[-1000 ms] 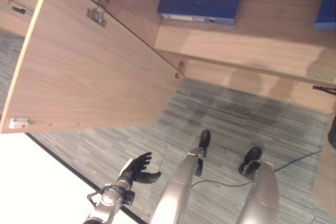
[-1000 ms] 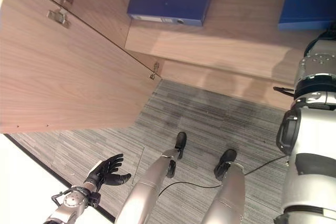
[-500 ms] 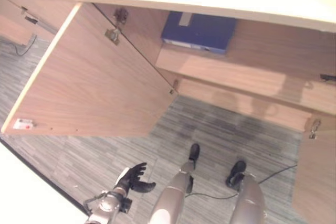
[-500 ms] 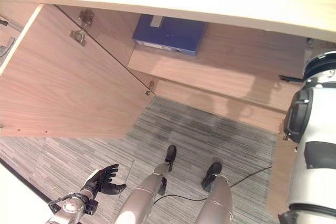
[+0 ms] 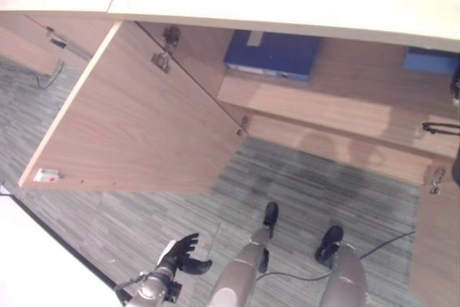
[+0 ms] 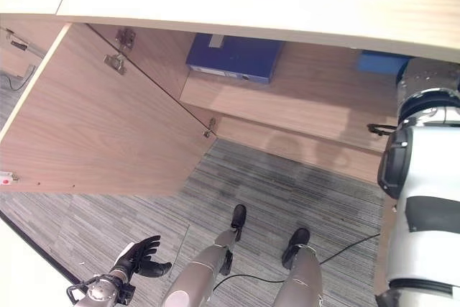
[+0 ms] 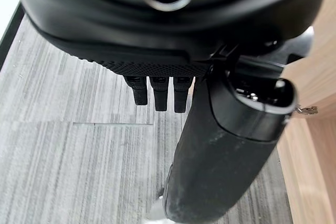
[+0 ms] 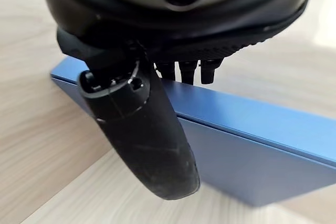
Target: Put the empty folder in the office cabinet
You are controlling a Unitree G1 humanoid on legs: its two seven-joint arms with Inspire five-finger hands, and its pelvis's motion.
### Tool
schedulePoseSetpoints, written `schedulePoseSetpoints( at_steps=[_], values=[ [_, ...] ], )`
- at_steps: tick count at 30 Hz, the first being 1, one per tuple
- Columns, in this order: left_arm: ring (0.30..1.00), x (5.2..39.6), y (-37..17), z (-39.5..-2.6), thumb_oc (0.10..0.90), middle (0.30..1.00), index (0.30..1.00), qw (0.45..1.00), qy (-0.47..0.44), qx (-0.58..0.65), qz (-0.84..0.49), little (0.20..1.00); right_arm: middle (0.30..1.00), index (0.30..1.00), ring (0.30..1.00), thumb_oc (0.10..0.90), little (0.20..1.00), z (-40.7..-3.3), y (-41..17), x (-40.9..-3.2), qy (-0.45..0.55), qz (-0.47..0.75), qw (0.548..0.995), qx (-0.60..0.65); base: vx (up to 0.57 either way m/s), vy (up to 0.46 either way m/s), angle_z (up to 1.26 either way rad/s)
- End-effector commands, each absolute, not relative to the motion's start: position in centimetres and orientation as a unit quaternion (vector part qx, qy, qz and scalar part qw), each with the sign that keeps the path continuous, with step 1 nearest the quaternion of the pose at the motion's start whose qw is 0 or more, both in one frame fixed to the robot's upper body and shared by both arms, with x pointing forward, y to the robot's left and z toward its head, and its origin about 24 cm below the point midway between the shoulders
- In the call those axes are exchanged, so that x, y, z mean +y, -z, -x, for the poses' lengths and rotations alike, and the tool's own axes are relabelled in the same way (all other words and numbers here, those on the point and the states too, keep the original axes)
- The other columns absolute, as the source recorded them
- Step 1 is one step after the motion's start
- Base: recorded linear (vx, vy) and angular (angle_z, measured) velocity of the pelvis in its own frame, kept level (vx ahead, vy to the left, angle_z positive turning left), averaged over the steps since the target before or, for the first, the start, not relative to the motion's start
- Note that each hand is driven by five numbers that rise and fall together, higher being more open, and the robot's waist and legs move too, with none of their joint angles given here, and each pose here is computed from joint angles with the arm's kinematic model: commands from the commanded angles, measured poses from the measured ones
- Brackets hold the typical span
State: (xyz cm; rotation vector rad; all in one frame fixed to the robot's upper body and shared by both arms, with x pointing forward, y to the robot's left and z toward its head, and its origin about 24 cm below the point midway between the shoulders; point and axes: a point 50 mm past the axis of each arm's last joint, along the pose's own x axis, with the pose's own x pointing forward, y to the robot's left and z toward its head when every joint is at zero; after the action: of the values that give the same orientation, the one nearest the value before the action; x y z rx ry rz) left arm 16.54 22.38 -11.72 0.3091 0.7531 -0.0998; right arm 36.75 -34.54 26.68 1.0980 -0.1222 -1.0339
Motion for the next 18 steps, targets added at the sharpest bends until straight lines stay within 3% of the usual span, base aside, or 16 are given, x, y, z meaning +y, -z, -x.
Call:
schedulePoseSetpoints(
  at_steps=[1,6,9,18],
  values=[
    [0.9,23.7,12.0,-16.1,0.8,0.9,0.9,0.907,0.021,0.383,-0.171,0.9,0.9,0.9,0.9,0.8,0.9,-35.9,-31.4,-35.5,0.442,-0.48,0.742,-0.156,0.01,0.004,-0.04],
    [0.9,23.0,12.0,-16.3,0.8,0.9,0.9,0.913,0.019,0.379,-0.152,0.9,0.9,0.9,0.9,0.8,0.9,-38.0,-28.5,-32.5,0.415,-0.496,0.749,-0.146,0.0,0.003,-0.07],
    [0.9,22.4,12.1,-16.5,0.8,0.9,0.9,0.915,0.009,0.379,-0.134,0.9,0.9,0.9,0.9,0.8,0.9,-39.7,-25.5,-28.6,0.382,-0.508,0.761,-0.131,0.0,0.004,-0.07],
    [0.9,21.6,12.6,-15.7,0.8,0.9,0.9,0.914,0.006,0.392,-0.103,0.9,0.9,0.9,0.9,0.8,0.9,-39.4,-23.9,-23.1,0.284,-0.515,0.785,-0.197,-0.01,0.008,-0.11]
  ],
)
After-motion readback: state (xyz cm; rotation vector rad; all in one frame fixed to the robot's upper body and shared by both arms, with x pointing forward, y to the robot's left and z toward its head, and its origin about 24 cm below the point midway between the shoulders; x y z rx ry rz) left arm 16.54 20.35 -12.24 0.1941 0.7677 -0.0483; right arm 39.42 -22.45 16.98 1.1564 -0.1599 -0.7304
